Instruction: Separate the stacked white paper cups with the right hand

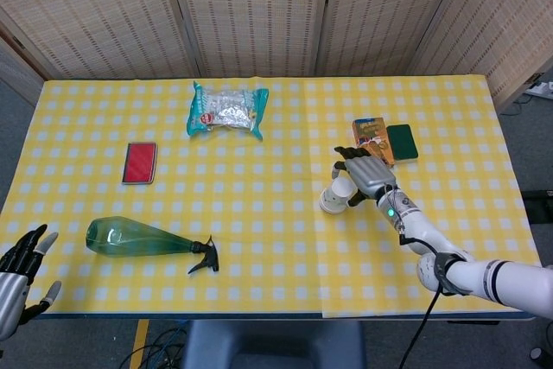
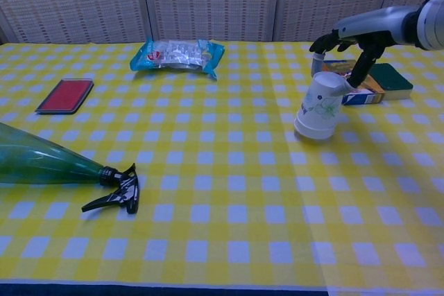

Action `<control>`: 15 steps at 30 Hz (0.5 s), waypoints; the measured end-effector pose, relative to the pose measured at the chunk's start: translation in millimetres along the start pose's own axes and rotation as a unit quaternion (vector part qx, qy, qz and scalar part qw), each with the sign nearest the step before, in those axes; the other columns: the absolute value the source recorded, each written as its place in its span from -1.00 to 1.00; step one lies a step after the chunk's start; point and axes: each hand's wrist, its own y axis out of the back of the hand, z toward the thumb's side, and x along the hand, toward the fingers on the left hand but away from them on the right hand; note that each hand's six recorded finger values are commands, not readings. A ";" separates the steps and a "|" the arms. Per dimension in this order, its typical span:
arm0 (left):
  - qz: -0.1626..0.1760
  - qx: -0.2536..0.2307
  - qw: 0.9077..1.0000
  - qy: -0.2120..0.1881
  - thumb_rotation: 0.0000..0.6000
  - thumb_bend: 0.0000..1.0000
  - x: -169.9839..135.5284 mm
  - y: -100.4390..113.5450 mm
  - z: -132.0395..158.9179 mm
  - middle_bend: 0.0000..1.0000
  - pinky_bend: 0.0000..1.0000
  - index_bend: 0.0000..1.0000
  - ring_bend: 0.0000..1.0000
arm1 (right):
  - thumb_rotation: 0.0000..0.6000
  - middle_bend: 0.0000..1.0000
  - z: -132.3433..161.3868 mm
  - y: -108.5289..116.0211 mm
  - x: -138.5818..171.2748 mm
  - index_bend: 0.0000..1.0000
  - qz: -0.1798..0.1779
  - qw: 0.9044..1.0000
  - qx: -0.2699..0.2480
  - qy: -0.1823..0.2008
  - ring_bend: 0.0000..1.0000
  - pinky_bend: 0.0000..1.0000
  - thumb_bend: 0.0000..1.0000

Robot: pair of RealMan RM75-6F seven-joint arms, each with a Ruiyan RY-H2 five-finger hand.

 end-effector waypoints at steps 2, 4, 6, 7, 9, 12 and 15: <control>0.000 0.000 1.000 -0.001 1.00 -0.24 -0.2 -0.4 0.9 -1.00 -0.59 -1.00 -0.89 | 1.00 -1.00 1.0 6.8 4.2 -0.23 -0.008 1.000 -0.006 0.003 -1.00 -1.00 -0.44; 0.000 0.001 1.000 -0.001 1.00 -0.24 -0.4 -0.7 1.3 -1.00 -0.59 -1.00 -0.89 | 1.00 -1.00 1.8 13.9 8.7 -0.23 -0.015 1.000 -0.009 0.006 -1.00 -1.00 -0.44; -0.001 0.001 1.000 -0.001 1.00 -0.24 -0.4 -1.2 1.9 -1.00 -0.59 -1.00 -0.89 | 1.00 -1.00 2.9 19.3 12.3 -0.23 -0.021 1.000 -0.009 0.009 -1.00 -1.00 -0.44; -0.001 0.002 1.000 -0.001 1.00 -0.24 -0.3 -1.4 1.9 -1.00 -0.59 -1.00 -0.89 | 1.00 -1.00 4.0 22.6 14.6 -0.23 -0.024 1.000 -0.008 0.011 -1.00 -1.00 -0.44; -0.002 0.003 1.000 0.000 1.00 -0.24 -0.1 -2.2 2.0 -1.00 -0.59 -1.00 -0.89 | 1.00 -1.00 6.4 27.3 17.7 -0.23 -0.029 0.999 -0.009 0.014 -1.00 -1.00 -0.44; -0.003 0.004 1.000 0.000 1.00 -0.24 0.4 -2.7 2.1 -1.00 -0.59 -1.00 -0.89 | 1.00 -1.00 11.1 36.1 23.1 -0.23 -0.038 0.999 -0.012 0.021 -1.00 -1.00 -0.44; -0.003 0.003 1.000 0.001 1.00 -0.24 0.9 -3.3 1.8 -1.00 -0.59 -1.00 -0.89 | 1.00 -1.00 16.7 46.5 27.5 -0.23 -0.048 0.998 -0.017 0.028 -1.00 -1.00 -0.44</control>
